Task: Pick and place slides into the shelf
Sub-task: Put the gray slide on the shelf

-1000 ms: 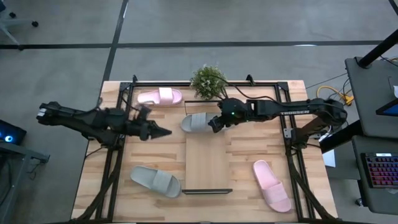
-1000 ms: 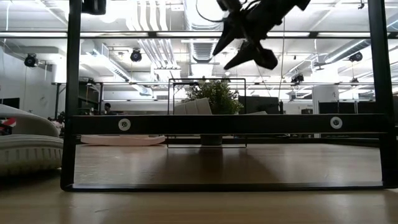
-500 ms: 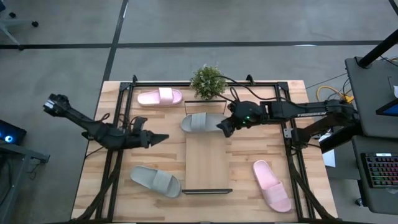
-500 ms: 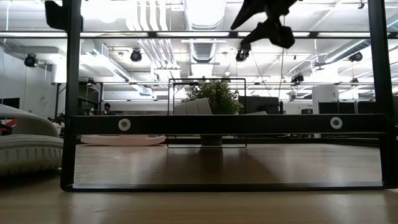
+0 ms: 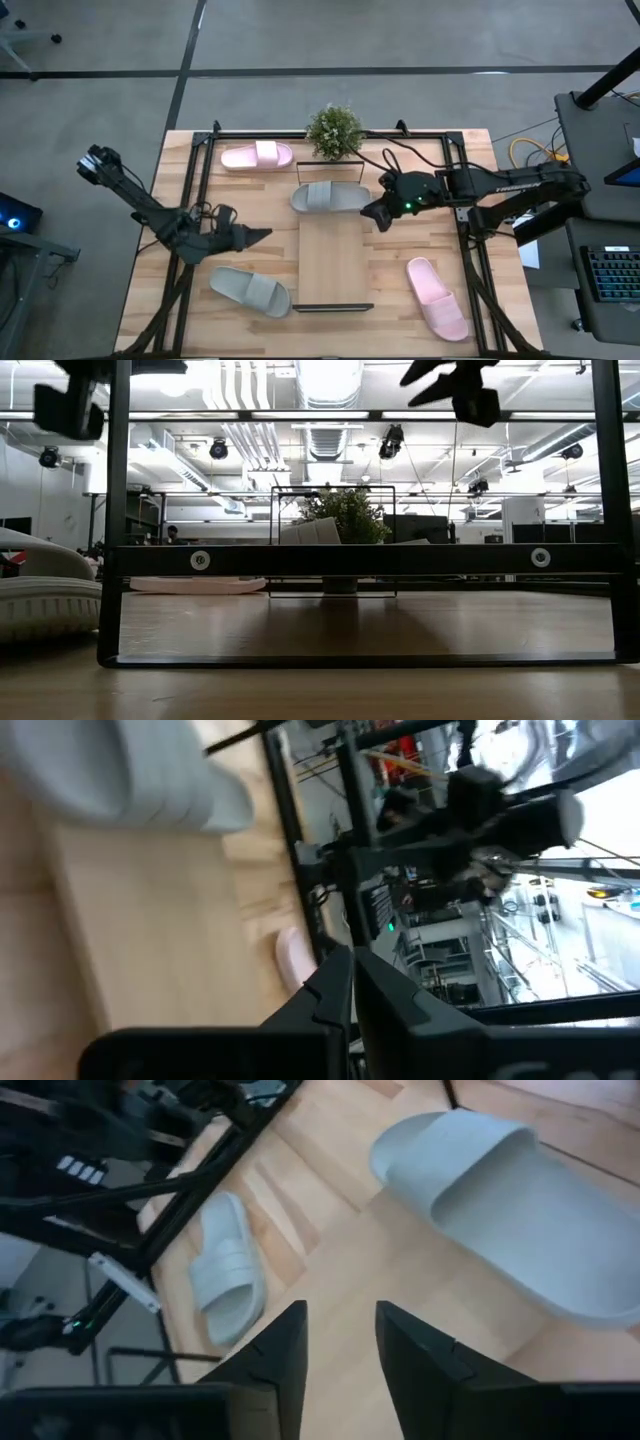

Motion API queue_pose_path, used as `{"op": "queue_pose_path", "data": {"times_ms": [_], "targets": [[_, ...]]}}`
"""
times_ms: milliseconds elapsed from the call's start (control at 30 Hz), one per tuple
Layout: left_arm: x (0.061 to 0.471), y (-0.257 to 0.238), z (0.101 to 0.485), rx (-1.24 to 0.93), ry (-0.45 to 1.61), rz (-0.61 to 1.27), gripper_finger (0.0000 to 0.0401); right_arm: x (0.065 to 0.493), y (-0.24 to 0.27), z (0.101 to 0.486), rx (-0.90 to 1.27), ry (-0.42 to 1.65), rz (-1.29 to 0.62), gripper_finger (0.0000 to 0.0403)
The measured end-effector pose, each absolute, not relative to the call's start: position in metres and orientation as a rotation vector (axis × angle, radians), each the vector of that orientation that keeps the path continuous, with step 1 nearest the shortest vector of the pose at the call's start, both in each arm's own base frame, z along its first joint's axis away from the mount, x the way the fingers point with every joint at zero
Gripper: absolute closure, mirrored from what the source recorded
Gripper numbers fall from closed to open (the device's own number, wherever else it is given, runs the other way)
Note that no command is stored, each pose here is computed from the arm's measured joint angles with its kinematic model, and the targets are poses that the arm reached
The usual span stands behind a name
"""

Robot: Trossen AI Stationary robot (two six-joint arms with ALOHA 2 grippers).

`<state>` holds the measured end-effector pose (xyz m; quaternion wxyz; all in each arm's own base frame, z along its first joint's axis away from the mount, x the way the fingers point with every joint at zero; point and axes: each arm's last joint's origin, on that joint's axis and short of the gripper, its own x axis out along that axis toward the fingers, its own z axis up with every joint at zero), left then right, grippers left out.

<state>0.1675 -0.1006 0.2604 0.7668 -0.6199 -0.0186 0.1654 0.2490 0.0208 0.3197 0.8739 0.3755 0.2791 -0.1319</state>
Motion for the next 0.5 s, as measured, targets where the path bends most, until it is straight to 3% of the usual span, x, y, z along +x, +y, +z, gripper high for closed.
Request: {"op": "queue_pose_path", "data": {"times_ms": [200, 500], "targets": [[0.167, -0.115, 0.241, -1.396, 0.024, 0.364, 0.0401, 0.249, 0.031, 0.324, 0.795, 0.556, -0.222, 0.031], [0.145, -0.129, 0.231, -1.398, 0.169, 0.339, 0.0401, 0.249, 0.032, 0.325, 0.797, 0.547, -0.215, 0.0301]]}}
